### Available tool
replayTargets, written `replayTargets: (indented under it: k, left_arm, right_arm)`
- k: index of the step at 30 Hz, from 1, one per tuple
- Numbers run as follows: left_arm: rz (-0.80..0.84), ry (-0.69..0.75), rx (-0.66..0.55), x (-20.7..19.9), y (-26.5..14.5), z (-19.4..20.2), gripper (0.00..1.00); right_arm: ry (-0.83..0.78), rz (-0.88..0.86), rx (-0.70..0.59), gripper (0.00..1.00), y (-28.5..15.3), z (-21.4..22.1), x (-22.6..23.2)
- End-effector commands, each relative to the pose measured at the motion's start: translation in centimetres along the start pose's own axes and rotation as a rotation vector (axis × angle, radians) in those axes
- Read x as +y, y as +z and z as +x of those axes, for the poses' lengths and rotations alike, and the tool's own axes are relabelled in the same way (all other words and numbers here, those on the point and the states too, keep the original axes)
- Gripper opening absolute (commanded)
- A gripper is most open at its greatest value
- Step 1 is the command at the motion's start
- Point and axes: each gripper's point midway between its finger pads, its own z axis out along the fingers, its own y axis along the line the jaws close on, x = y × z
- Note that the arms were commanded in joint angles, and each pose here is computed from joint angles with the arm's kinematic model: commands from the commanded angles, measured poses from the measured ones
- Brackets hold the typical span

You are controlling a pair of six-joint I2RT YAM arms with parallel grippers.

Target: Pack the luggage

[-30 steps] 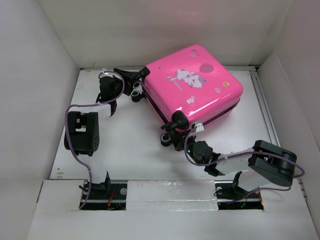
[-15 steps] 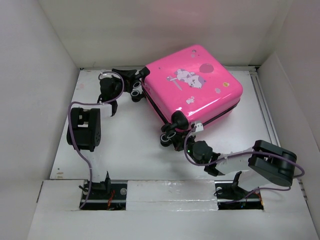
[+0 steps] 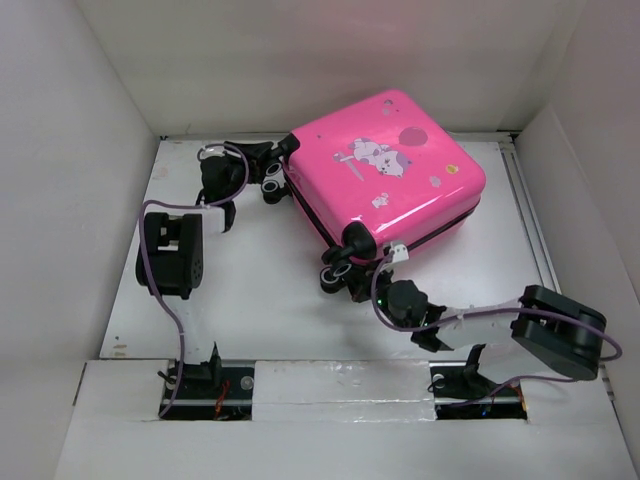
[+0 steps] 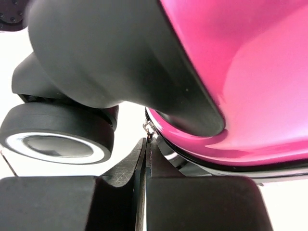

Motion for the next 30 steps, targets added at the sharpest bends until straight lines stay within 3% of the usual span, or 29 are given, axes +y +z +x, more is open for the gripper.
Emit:
replayTargets:
  k: [1, 3, 5, 7, 9, 10, 12, 13, 16, 17, 19, 21, 25, 28, 30]
  left_arm:
    - [0.123, 0.114, -0.047, -5.0, -1.5, -0.5, 0.0]
    - [0.089, 0.13, -0.074, -3.4, -3.2, -0.3, 0.0]
    - [0.126, 0.167, -0.108, -4.8, -5.4, -0.2, 0.0]
    - [0.092, 0.18, -0.118, -2.5, -8.0, 0.6, 0.0]
    - [0.138, 0.189, -0.136, -3.6, -10.6, 1.9, 0.0]
    - [0.097, 0.191, -0.118, -1.4, -12.0, 3.1, 0.0]
    - [0.125, 0.196, -0.113, -2.1, -14.3, 4.4, 0.0]
    - [0.098, 0.191, -0.109, -0.2, -16.1, 5.1, 0.0]
    - [0.168, 0.19, -0.089, -1.5, -20.0, 7.3, 0.0]
    - [0.095, 0.177, -0.075, 0.8, -21.0, 8.0, 0.0]
    - [0.164, 0.225, -0.076, -1.7, -22.8, 9.3, 0.0]
    - [0.125, 0.259, -0.073, -1.4, -23.5, 10.2, 0.0]
    - [0.163, 0.329, -0.045, -3.7, -24.3, 12.0, 0.0]
    - [0.13, 0.352, 0.013, -2.7, -23.8, 13.1, 0.0]
    - [0.131, 0.355, 0.062, -2.2, -23.4, 14.0, 0.0]
  right_arm:
    - [0.038, -0.206, 0.009, 0.0, -1.1, -2.3, 5.3]
    - [0.043, -0.222, -0.035, 0.0, -1.8, -4.7, 5.2]
    - [0.031, -0.206, -0.049, 0.0, -1.9, -6.3, 4.0]
    - [0.021, -0.197, -0.082, 0.0, -2.5, -8.7, 3.4]
    - [-0.001, -0.169, -0.14, 0.0, -2.6, -11.8, 2.1]
    - [-0.012, -0.175, -0.173, 0.0, -2.9, -13.5, 2.1]
    - [-0.037, -0.141, -0.19, 0.0, -2.8, -15.9, 0.4]
    - [-0.041, -0.137, -0.204, 0.0, -2.9, -16.9, 0.0]
    - [-0.07, -0.084, -0.248, 0.0, -3.1, -20.0, -2.7]
    - [-0.056, -0.07, -0.22, 0.0, -2.6, -19.5, -3.8]
    - [-0.038, -0.074, -0.204, 0.0, -2.1, -19.3, -5.0]
    - [0.009, -0.097, -0.213, 0.0, -1.2, -18.3, -5.4]
    - [0.026, -0.094, -0.159, 0.0, 0.1, -11.0, -5.1]
    - [-0.005, -0.015, -0.044, 0.0, 1.5, -4.9, -4.9]
    - [-0.022, -0.022, -0.033, 0.0, 2.1, -3.4, -2.9]
